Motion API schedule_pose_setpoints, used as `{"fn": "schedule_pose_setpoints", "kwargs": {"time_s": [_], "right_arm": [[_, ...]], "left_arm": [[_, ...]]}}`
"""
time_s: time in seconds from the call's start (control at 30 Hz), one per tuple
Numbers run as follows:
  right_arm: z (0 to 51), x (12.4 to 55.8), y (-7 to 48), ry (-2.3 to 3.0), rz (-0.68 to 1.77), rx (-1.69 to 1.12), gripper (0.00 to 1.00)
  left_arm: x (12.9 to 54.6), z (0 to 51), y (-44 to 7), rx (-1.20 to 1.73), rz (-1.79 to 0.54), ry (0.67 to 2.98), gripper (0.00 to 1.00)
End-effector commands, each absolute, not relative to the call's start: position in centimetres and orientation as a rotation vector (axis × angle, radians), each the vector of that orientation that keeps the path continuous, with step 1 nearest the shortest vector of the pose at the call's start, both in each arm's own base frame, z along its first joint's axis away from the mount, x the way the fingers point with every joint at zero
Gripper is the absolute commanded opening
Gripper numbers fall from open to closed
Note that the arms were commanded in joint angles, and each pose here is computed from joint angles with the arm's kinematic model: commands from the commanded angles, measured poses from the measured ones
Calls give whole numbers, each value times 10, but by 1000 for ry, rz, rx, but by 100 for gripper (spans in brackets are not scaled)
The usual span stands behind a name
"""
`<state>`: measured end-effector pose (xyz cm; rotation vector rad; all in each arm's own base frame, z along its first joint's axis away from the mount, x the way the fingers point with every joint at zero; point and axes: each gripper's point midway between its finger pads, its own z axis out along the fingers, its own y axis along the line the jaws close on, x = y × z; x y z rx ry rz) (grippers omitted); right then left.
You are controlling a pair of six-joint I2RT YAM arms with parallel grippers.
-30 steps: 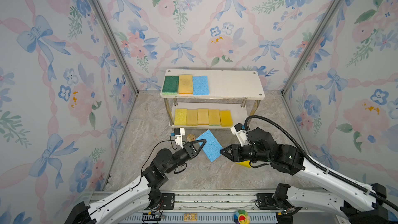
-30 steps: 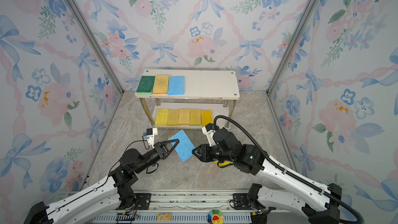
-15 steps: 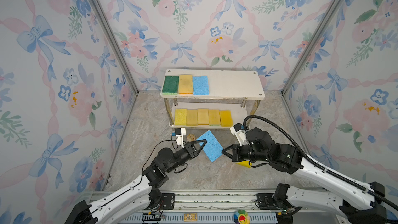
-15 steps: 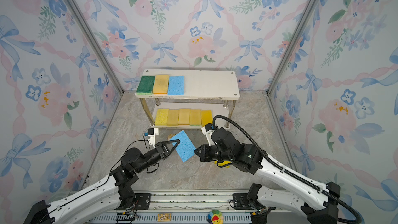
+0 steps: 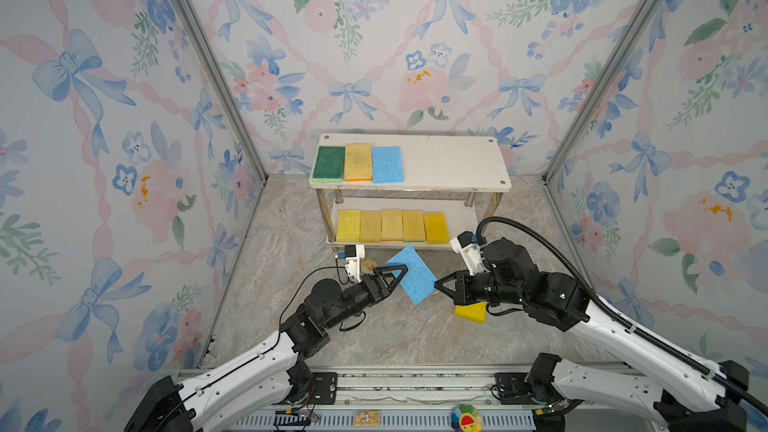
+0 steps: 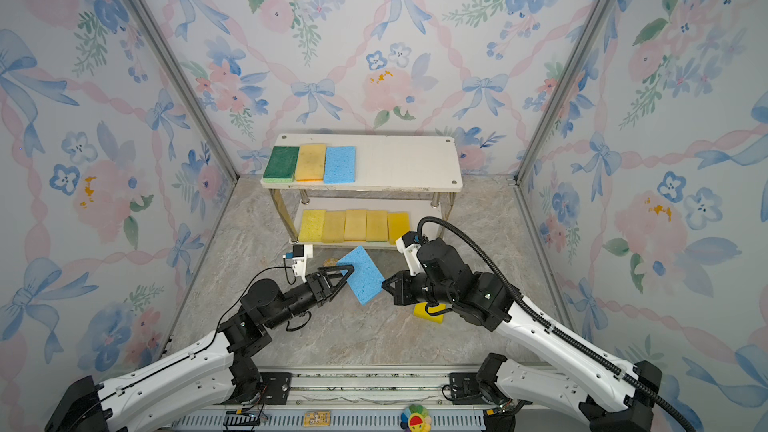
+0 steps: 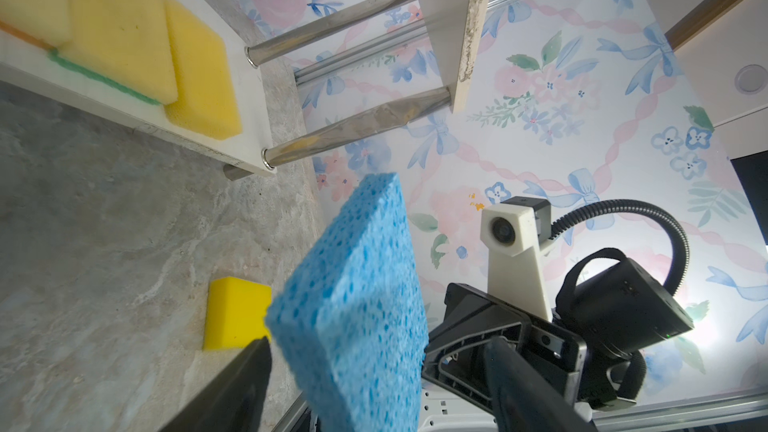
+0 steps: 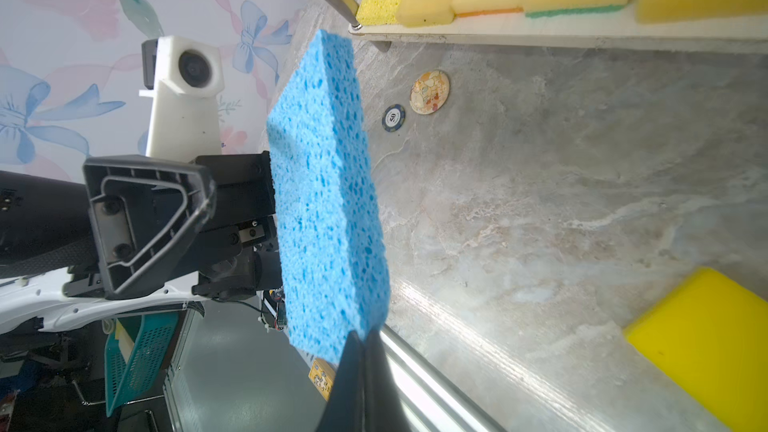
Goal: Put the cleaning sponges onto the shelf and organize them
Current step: 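Carry the blue sponge over the top shelf while the left gripper draws back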
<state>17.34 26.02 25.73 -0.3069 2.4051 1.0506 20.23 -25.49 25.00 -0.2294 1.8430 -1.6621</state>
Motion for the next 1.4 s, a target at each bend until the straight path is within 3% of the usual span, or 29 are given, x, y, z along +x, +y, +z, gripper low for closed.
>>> {"fn": "schedule_pose_setpoints", "kwargs": {"time_s": [0.0, 0.03, 0.5, 0.77, 1.1, 1.37], "right_arm": [[282, 174, 254, 2349, 1073, -348, 1], [284, 174, 253, 2340, 1075, -345, 1], [333, 169, 225, 2215, 1075, -243, 0], [403, 180, 206, 2108, 1082, -163, 1], [490, 244, 204, 1910, 1229, 21, 1], [492, 309, 211, 1879, 1341, 234, 1]], "left_arm": [[200, 267, -253, -211, -1680, 1789, 94], [200, 267, -250, -217, -1678, 1781, 98], [205, 295, -198, -195, -1503, 1740, 98], [205, 263, -193, -230, -1482, 1786, 98], [210, 243, -195, -234, -1444, 1852, 98], [209, 236, -193, -218, -1391, 1890, 98]]}}
